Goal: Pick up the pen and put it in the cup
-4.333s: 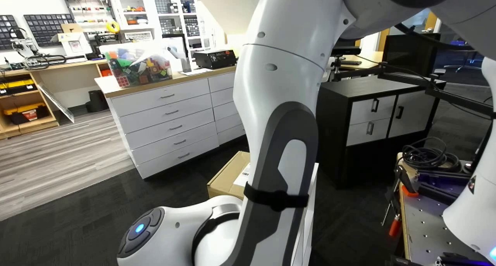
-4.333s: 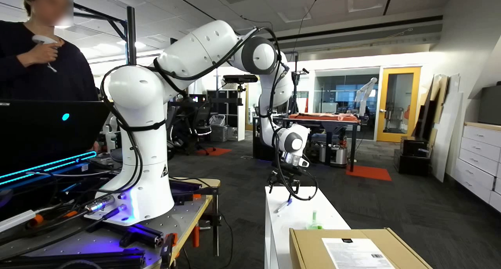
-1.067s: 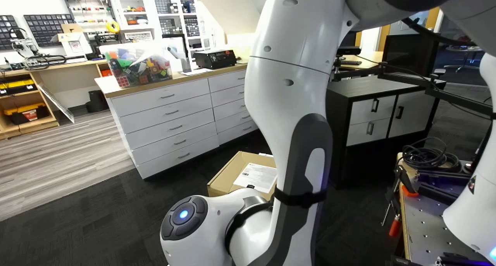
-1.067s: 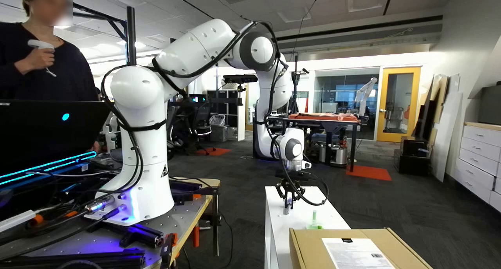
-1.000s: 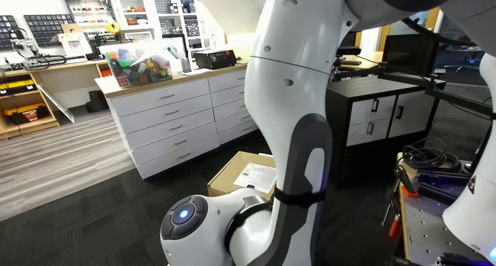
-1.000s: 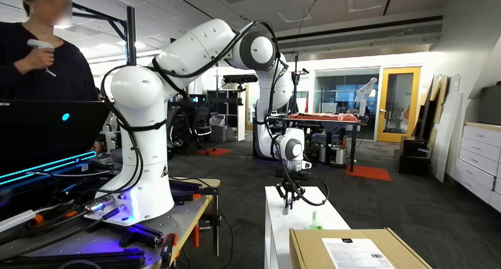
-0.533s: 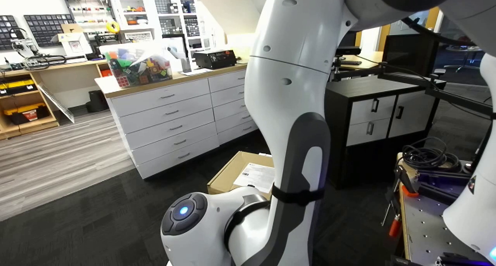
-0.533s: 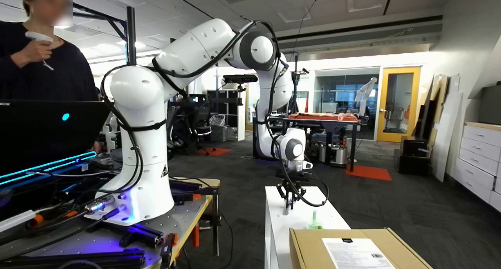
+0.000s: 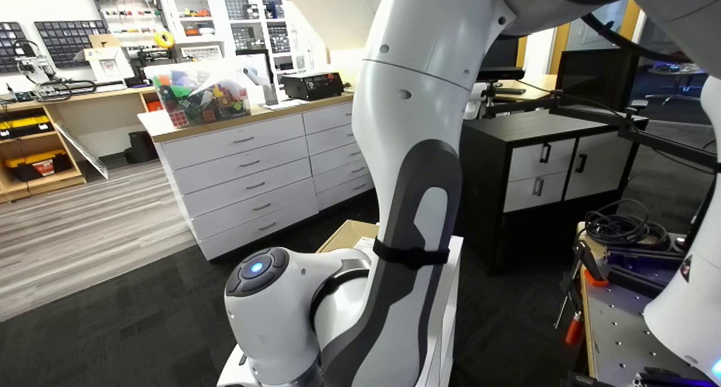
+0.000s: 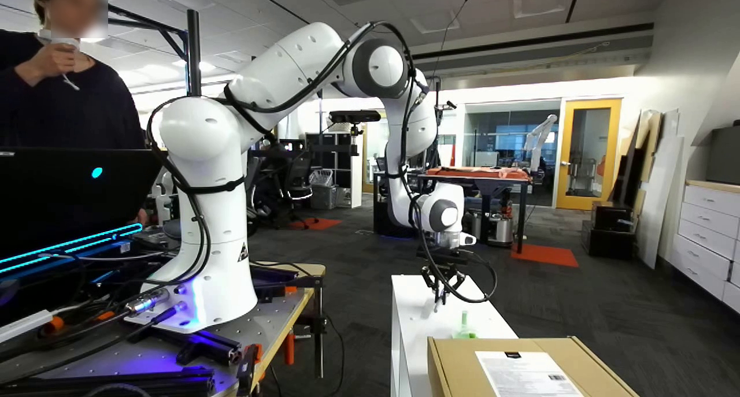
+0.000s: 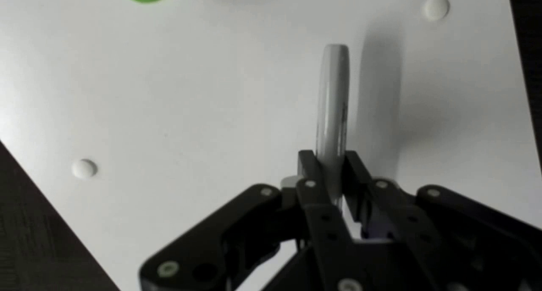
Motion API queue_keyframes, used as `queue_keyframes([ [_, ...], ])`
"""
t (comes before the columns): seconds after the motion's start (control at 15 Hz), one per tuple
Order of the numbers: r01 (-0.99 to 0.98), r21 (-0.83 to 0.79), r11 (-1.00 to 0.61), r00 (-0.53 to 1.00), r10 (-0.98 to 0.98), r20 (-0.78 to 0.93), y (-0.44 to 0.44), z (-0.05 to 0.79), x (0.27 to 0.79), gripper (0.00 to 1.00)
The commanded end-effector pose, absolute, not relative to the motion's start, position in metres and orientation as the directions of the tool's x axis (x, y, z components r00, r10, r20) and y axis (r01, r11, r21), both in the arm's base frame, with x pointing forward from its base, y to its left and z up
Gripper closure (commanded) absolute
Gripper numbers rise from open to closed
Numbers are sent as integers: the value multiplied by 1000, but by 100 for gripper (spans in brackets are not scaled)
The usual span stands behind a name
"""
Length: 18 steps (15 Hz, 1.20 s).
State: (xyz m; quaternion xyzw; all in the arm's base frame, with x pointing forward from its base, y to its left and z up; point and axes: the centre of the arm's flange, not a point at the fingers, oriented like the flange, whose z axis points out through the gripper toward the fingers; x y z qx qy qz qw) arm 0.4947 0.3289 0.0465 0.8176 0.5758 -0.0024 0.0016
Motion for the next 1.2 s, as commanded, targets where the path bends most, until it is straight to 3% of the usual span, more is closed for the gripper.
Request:
queue_keyframes([
  [0.0,917,5,-398,398,917,-20,324,76,510,94],
  [1.13,842,51,-537,537,826,-173,306,140,586,94],
])
